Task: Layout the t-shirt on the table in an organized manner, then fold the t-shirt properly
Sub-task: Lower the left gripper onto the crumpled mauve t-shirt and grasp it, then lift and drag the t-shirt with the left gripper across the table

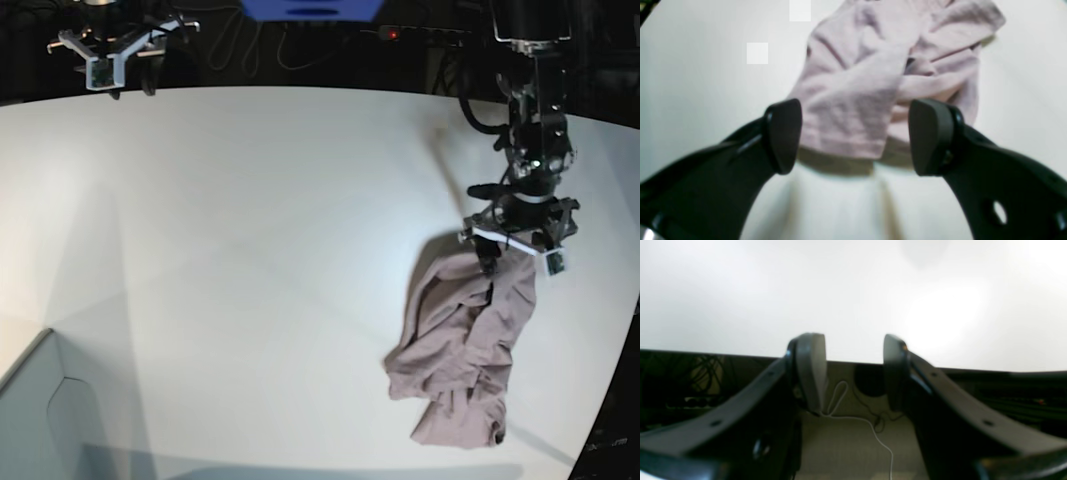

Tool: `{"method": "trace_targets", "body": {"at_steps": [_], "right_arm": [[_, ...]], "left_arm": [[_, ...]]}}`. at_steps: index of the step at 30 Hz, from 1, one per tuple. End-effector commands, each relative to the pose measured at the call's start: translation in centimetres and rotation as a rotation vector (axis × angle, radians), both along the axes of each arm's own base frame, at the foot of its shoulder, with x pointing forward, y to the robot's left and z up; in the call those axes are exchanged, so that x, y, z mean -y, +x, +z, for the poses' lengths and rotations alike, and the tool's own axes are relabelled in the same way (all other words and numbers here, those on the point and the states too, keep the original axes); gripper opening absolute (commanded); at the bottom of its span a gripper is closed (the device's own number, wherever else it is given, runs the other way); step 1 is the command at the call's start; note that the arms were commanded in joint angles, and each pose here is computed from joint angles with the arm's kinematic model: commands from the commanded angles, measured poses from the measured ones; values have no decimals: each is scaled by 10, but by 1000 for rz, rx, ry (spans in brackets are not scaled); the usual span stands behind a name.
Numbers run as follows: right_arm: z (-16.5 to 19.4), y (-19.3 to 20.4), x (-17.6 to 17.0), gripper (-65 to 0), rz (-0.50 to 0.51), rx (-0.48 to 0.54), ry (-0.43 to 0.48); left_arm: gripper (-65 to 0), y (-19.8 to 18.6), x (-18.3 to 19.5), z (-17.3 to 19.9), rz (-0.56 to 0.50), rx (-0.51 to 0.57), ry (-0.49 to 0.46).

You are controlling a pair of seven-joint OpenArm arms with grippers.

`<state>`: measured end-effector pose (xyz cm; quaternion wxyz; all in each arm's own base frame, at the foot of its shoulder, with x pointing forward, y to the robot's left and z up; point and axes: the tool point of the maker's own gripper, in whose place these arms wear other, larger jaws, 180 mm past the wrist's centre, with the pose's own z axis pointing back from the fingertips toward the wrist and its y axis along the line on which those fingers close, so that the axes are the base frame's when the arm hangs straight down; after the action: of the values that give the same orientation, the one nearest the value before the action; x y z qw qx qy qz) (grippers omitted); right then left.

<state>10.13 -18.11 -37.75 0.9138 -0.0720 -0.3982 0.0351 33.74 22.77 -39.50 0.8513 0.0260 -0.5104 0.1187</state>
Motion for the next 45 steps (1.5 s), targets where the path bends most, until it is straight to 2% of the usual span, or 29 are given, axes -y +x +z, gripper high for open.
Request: {"method": "trace_targets", "body": {"at_steps": [1,5,12,15,22,27,28,29,35,38,45], "right_arm": [[4,3,1,-369,4,11,-6],[-3,5,3,-369,-9,-37,-7],[-3,9,5,-369,0,-43,-15],[-2,14,6,-369,4,-30,-18],[1,22,6,-369,7,-10,-21],[2,24,6,-369,7,-4,-21],[2,24,6,-369,7,-4,-21],[2,24,6,-369,7,-4,-21],[3,29,6,-369,8,8,-21],[3,29,6,-369,8,8,-21],[3,29,7,-369,7,8,-22]], "left_arm": [[-173,11,-4,12,3,42,28],[-173,18,1,1,0,14,39],[-191,20,2,-13,3,-21,31],[-267,17,-1,-21,5,-44,31],[-427,22,0,-15,4,-25,26],[-600,18,-3,-13,13,-22,27],[-643,15,-8,-10,26,-13,29],[-650,14,-9,-5,33,-2,30],[-650,8,-13,40,36,109,66],[-650,7,-6,75,22,197,83],[-650,9,20,157,13,417,58]]}}
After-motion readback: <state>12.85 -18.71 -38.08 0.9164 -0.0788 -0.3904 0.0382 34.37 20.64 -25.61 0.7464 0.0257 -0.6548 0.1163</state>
